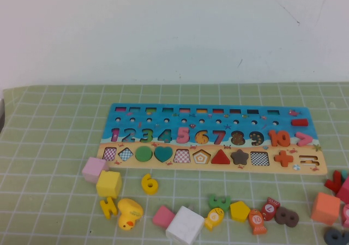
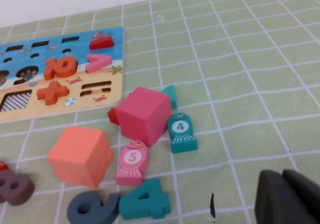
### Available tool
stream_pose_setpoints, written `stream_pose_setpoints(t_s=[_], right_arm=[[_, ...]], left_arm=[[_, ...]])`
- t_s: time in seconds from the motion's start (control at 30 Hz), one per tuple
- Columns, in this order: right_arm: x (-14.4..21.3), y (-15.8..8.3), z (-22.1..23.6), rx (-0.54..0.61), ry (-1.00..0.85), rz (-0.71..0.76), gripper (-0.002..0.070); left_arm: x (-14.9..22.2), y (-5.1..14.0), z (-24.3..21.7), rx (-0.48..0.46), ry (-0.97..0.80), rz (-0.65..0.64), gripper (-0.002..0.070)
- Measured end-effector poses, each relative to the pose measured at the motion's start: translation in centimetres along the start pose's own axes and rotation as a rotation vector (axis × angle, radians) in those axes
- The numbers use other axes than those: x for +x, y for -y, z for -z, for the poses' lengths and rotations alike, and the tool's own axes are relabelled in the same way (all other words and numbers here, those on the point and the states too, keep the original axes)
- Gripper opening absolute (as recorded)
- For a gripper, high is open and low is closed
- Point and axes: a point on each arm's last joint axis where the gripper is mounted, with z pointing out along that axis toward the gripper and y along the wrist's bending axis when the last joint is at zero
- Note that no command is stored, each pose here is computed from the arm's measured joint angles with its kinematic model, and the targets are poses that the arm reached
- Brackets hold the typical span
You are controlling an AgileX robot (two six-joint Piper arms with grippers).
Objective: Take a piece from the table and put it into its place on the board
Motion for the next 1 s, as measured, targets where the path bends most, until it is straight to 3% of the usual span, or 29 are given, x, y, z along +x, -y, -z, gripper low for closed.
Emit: stream_pose_setpoints(t_s=[0.33, 0.5, 0.63, 1.0], right_arm=[[0.0, 0.0, 0.0, 0.000, 0.000, 0.000, -0.0003], [0.0, 0.0, 0.0, 0.000, 0.000, 0.000, -0.0003], [0.0, 0.0, 0.0, 0.000, 0.000, 0.000, -0.0003], [0.0, 0.0, 0.0, 0.000, 0.000, 0.000, -0.0003]], left_arm=[[-4.9, -0.3, 1.4, -0.039, 0.568, 0.002, -0.0002], [-5.9, -0.5, 2.2, -0.055, 0.706, 0.021, -0.0002], [-6.0, -0.5, 1.8, -0.040, 0.595, 0.055, -0.0002], [-13.9, -0.3, 2.2, 0.033, 0.169, 0.132, -0.0002]])
